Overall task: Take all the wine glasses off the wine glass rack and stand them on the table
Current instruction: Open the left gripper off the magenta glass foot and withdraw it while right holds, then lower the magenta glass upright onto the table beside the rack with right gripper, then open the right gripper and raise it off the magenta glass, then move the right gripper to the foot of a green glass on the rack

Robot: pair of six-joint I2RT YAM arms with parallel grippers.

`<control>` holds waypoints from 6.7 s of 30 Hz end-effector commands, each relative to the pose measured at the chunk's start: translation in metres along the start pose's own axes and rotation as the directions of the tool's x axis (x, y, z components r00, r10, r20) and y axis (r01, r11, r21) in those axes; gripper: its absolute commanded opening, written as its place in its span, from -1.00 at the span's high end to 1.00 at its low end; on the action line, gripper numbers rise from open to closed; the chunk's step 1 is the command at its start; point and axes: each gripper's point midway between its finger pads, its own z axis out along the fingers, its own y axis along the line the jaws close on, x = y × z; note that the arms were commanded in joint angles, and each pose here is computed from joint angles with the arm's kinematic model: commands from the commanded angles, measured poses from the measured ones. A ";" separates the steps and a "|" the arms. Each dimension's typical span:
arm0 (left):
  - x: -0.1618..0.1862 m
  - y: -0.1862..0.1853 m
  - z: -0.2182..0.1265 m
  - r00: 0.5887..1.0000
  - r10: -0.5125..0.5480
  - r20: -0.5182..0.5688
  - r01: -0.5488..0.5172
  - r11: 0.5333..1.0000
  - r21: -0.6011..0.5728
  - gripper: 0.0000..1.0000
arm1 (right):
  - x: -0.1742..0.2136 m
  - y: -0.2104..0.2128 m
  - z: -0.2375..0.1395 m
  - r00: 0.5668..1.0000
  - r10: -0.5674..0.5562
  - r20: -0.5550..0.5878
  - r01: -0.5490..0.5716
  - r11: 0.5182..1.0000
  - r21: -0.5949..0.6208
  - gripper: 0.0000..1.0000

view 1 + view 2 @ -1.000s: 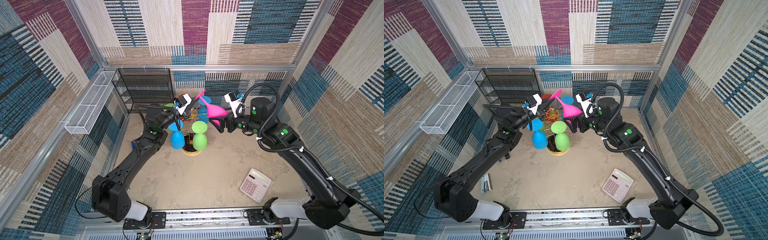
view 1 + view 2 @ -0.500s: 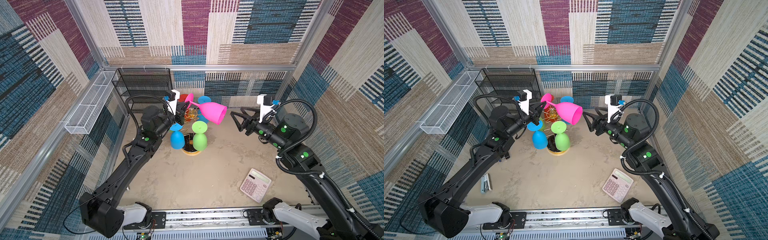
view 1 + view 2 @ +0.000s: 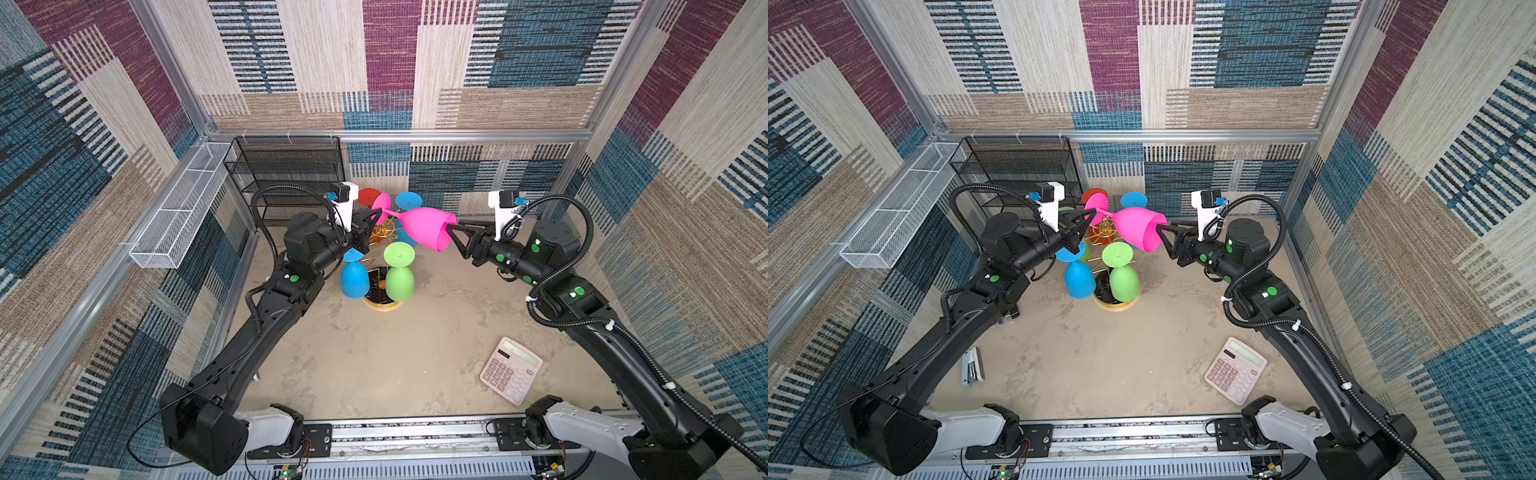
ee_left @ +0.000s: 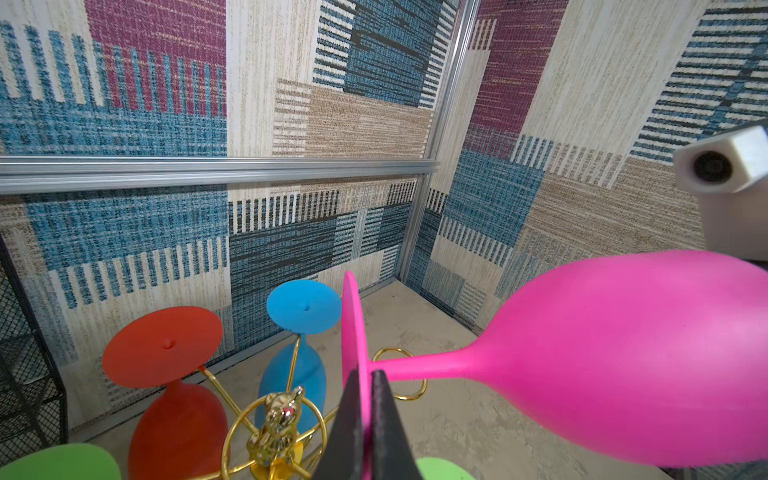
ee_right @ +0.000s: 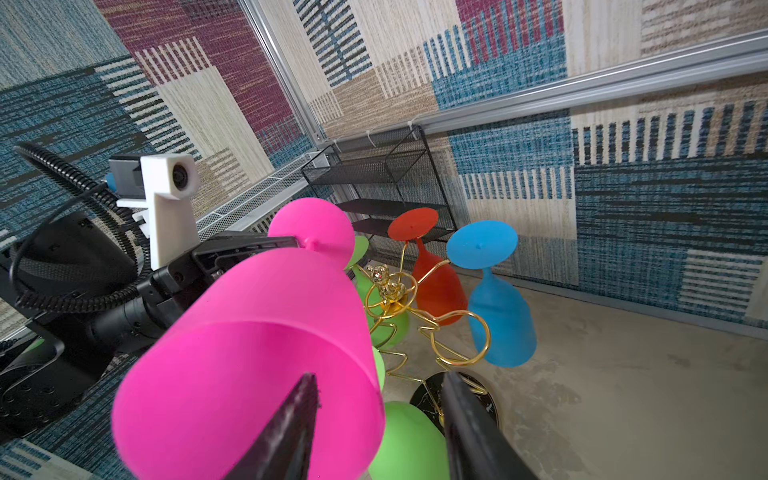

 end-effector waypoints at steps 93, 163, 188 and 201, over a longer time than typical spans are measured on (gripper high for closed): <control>0.049 0.139 -0.183 0.996 -0.093 -0.011 0.067 0.784 -0.617 -0.73 | 0.159 -0.263 0.089 0.617 0.239 -0.750 0.412 0.714 0.567 0.87; 0.044 0.127 -0.180 0.993 -0.110 0.035 0.111 0.824 -0.556 -0.74 | 0.091 0.011 0.043 0.865 0.415 -0.280 -0.456 0.884 -0.099 0.05; 0.043 0.125 -0.181 0.994 -0.102 0.035 0.105 0.828 -0.551 -0.75 | 0.099 0.019 0.068 0.831 0.458 -0.316 -0.517 0.844 -0.138 0.47; 0.042 0.124 -0.182 0.995 -0.096 0.036 0.100 0.827 -0.553 -0.75 | 0.096 0.021 0.067 0.826 0.470 -0.311 -0.529 0.837 -0.141 0.77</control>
